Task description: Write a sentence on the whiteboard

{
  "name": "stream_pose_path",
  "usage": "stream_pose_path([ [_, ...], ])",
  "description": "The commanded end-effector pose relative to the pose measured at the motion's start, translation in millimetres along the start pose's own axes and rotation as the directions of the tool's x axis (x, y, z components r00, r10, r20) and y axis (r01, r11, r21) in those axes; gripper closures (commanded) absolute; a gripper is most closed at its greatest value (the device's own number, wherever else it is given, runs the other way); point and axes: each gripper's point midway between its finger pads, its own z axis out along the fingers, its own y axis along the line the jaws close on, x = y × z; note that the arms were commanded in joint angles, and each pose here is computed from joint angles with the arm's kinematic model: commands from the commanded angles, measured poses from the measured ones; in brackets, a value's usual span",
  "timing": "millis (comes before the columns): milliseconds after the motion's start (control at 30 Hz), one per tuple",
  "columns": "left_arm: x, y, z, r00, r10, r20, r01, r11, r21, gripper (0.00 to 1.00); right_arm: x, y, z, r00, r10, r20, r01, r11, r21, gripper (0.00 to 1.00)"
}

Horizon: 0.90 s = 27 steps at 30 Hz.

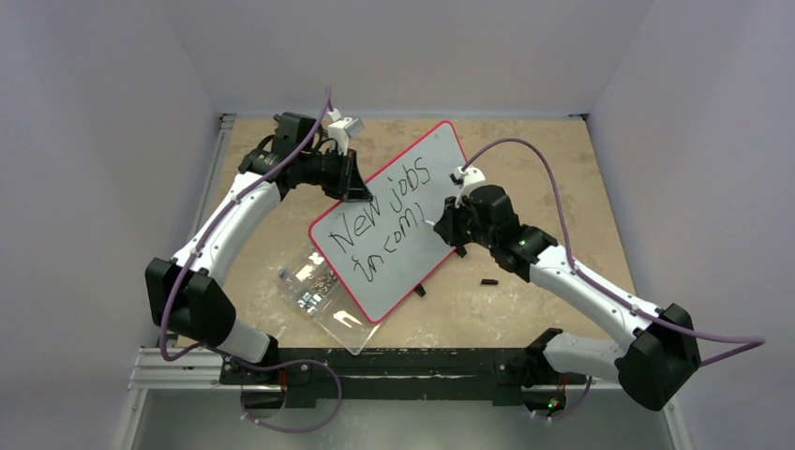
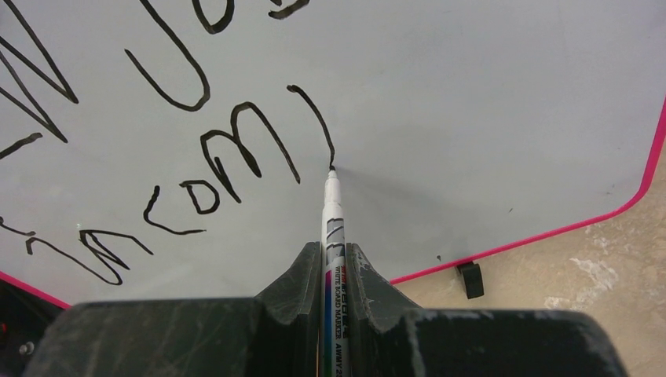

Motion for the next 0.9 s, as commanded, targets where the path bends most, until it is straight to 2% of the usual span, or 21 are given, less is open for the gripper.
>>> stream_pose_path([
  [0, -20, 5, -12, 0.991, 0.111, 0.071, -0.106, 0.992, -0.073, 1.00, -19, 8, -13, 0.999, 0.009, 0.043, -0.007, 1.000, -0.029, 1.00],
  [233, -19, 4, -12, 0.991, 0.113, 0.072, -0.108, 0.991, -0.074, 1.00, -64, 22, -22, 0.991, -0.006, 0.134, 0.014, 0.998, -0.058, 1.00],
  [400, -20, 4, -13, 0.991, 0.115, 0.073, -0.109, 0.991, -0.076, 1.00, -82, 28, -15, 0.988, -0.010, 0.157, 0.020, 0.998, -0.065, 1.00],
  [633, -20, 3, -13, 0.990, 0.117, 0.075, -0.111, 0.991, -0.074, 1.00, -85, 34, -1, 0.989, -0.008, 0.148, 0.021, 0.996, -0.087, 1.00],
  [867, -20, 3, -14, 0.990, 0.117, 0.077, -0.111, 0.991, -0.075, 1.00, -70, 25, 7, 0.993, -0.016, 0.117, 0.023, 0.998, -0.057, 1.00],
])
